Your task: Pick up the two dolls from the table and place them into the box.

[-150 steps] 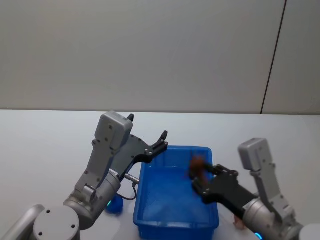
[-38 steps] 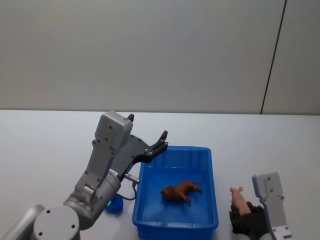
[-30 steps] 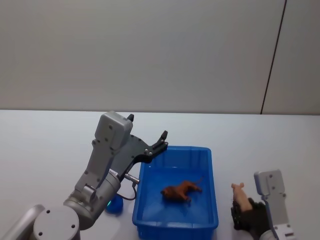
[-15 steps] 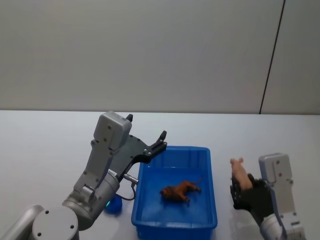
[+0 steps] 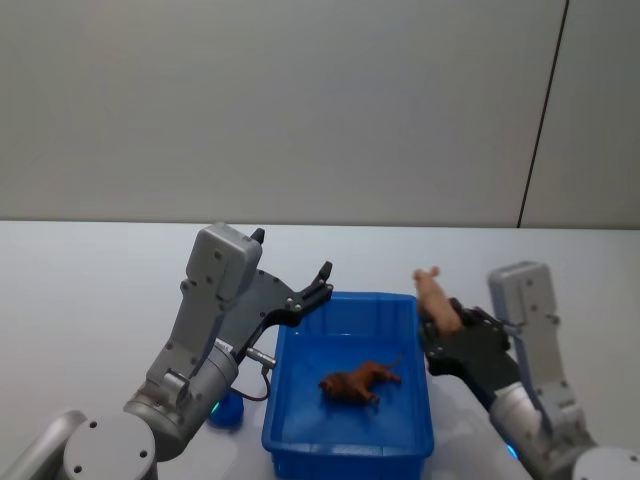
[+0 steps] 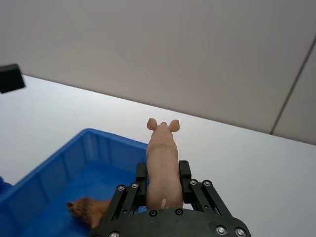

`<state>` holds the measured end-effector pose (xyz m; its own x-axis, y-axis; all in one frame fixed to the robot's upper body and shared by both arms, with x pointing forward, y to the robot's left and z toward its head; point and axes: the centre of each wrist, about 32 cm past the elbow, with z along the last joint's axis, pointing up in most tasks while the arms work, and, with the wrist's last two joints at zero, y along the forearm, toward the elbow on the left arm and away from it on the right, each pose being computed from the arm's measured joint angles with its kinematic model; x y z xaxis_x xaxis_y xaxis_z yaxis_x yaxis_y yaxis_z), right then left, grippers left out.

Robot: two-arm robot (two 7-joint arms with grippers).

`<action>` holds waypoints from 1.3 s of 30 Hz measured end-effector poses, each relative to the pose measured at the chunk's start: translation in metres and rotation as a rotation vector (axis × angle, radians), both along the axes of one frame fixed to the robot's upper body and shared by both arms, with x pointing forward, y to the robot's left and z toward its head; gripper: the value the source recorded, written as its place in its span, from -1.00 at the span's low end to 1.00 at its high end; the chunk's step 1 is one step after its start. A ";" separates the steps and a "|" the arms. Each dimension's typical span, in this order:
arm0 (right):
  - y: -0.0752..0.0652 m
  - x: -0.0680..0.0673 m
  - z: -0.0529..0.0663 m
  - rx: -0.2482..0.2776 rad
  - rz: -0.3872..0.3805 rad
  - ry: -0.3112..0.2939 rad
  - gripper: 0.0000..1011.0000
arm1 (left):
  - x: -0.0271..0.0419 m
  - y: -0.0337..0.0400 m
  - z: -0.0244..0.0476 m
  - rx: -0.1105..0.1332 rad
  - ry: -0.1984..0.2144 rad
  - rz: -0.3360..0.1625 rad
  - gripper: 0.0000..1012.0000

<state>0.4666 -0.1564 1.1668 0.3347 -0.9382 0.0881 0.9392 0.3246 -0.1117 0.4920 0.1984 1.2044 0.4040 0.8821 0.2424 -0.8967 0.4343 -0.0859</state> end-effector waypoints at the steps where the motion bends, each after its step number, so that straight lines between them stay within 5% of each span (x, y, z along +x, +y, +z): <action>1: 0.002 0.002 0.000 0.001 0.012 0.001 -0.26 | 0.0000 0.0000 0.0000 0.000 0.000 0.000 0.98; 15: 0.033 0.034 -0.007 0.000 0.153 0.059 -0.23 | 0.0000 0.0000 0.0000 0.000 0.000 0.000 0.98; 30: 0.045 0.044 -0.016 -0.014 0.188 0.059 0.68 | 0.0000 0.0000 0.0000 0.000 0.000 0.000 0.98; 36: 0.037 0.039 -0.015 -0.017 0.154 0.016 0.98 | 0.0000 0.0000 0.0000 0.000 0.000 0.000 0.98; 39: 0.028 0.033 -0.013 -0.018 0.117 -0.012 0.98 | 0.0000 0.0000 0.0000 0.000 0.000 0.000 0.98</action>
<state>0.4999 -0.1288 1.1537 0.4410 -0.8908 0.1095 0.8962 0.4304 -0.1079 0.4920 0.1984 1.2044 0.4040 0.8820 0.2424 -0.8966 0.4343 -0.0859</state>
